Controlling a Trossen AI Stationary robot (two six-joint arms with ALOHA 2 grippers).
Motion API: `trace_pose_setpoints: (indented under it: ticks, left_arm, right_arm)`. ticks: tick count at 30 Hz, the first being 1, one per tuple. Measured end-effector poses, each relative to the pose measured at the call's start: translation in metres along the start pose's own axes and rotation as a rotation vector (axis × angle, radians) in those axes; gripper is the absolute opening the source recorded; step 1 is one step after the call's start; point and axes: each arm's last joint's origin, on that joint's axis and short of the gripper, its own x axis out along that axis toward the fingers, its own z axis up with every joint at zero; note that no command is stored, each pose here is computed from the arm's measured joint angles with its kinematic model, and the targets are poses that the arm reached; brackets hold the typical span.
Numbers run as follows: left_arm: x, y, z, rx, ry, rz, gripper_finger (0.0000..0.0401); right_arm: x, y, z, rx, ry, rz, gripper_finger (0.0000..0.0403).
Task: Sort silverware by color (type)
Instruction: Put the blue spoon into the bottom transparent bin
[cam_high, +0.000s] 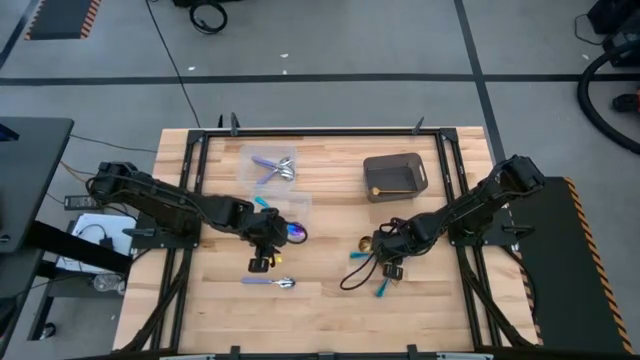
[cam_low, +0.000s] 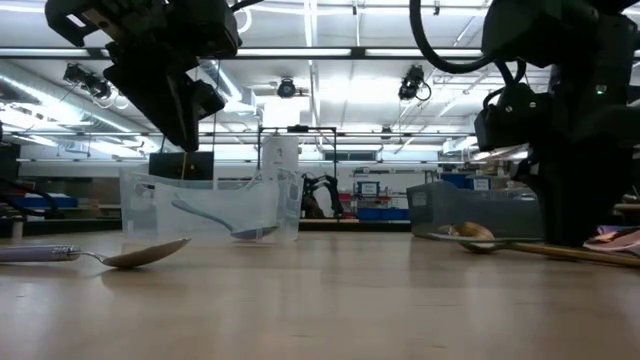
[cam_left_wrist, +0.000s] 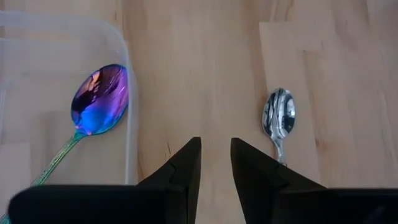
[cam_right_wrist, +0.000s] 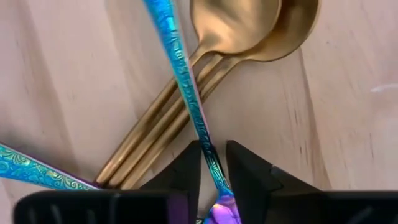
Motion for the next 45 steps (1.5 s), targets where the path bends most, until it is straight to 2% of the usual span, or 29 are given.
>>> trace_pose_setpoints:
  ticks: [9,12,19,23,27,31,35,41,45]
  left_arm:
    - [0.000,-0.010,0.000,0.022,-0.016,-0.022,0.0094]
    - [0.000,-0.012,0.002,0.034,-0.036,-0.029,0.0094]
    - [0.000,-0.021,0.004,0.159,-0.070,-0.027,0.0094]
    - [0.001,-0.028,0.010,0.201,-0.152,-0.015,0.0095]
    - [0.004,-0.031,0.015,0.216,-0.208,0.049,0.0117]
    - [0.009,-0.031,0.015,0.228,-0.206,0.147,0.0162]
    - [0.020,-0.033,0.015,0.300,-0.189,0.228,0.0194]
    - [0.038,-0.038,0.017,0.461,-0.196,0.416,0.0192]
    - [0.046,-0.038,0.024,0.523,-0.235,0.568,0.0184]
  right_arm:
    - [-0.009,0.001,0.010,-0.053,0.034,-0.004,0.0027]
    - [-0.015,0.002,0.018,-0.054,0.021,0.001,0.0029]
    - [-0.025,0.005,0.032,-0.090,0.004,0.037,0.0038]
    - [-0.031,0.006,0.042,-0.085,-0.039,0.056,0.0037]
    - [-0.033,0.006,0.054,-0.047,-0.121,0.098,0.0037]
    - [-0.034,0.005,0.065,0.011,-0.202,0.153,0.0037]
    - [-0.036,0.001,0.074,0.053,-0.268,0.183,0.0037]
    - [-0.037,-0.008,0.084,0.177,-0.301,0.229,0.0037]
    - [-0.039,-0.012,0.089,0.283,-0.324,0.263,0.0037]
